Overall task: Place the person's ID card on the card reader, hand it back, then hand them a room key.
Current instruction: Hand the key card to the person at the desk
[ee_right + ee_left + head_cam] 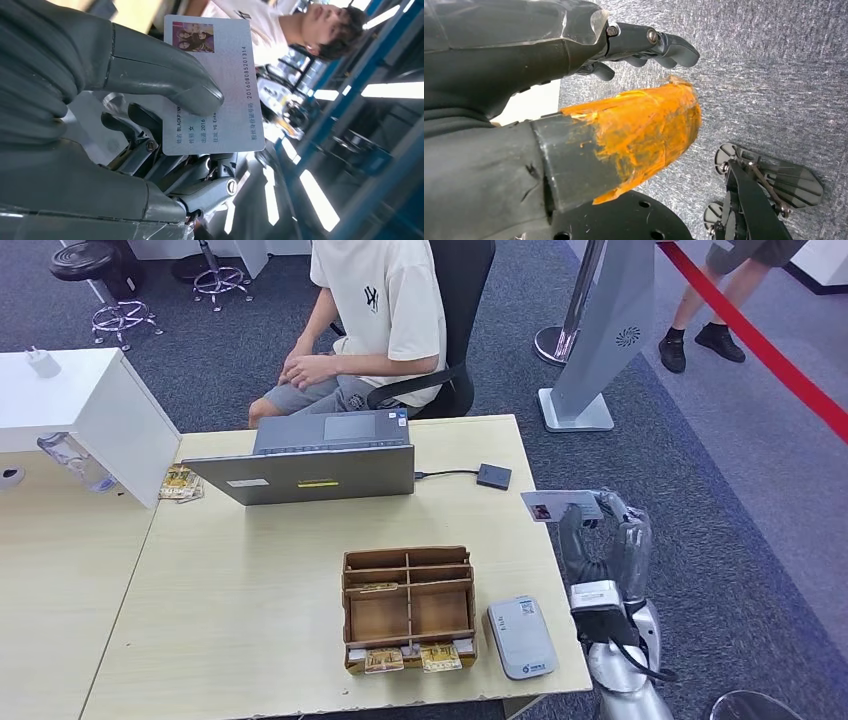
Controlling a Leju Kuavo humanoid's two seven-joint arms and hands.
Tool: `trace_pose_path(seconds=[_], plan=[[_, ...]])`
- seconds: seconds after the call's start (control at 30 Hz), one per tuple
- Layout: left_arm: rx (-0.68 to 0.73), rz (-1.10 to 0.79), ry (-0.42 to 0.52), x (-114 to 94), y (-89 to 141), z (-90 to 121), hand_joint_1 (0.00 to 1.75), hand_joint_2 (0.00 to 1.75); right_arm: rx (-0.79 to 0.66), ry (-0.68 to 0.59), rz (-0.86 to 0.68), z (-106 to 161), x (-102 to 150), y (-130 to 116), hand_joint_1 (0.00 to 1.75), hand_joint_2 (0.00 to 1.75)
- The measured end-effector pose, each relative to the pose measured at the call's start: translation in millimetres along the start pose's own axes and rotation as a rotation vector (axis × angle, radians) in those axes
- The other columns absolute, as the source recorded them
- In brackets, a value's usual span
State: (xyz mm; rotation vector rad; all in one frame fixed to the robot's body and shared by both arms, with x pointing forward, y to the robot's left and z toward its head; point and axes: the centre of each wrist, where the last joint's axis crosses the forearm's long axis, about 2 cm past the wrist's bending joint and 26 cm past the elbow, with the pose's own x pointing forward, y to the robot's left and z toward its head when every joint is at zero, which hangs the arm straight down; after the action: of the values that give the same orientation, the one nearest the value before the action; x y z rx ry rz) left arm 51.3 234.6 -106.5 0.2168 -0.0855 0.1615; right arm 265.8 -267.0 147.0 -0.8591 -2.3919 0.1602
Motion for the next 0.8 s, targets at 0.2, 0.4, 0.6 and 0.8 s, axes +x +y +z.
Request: trace_pose_path(seconds=[0.2, 0.4, 0.6, 0.8], plan=[[0.0, -0.001, 0.008, 1, -2, 1, 0.0, 0.0, 0.05, -0.221, 0.098, -18, 32, 23, 1.75, 1.75], [0.002, -0.009, 0.01, 4, -2, 1, 0.0, 0.0, 0.065, -0.368, 0.14, -49, 47, 45, 1.75, 1.75], [0.001, -0.033, 0.01, 6, -2, 1, 0.0, 0.0, 0.081, -0.479, 0.201, -85, 53, 68, 1.75, 1.75], [-0.002, -0.062, 0.0, 7, -3, 1, 0.0, 0.0, 0.112, -0.548, 0.26, -118, 56, 92, 1.75, 1.75]])
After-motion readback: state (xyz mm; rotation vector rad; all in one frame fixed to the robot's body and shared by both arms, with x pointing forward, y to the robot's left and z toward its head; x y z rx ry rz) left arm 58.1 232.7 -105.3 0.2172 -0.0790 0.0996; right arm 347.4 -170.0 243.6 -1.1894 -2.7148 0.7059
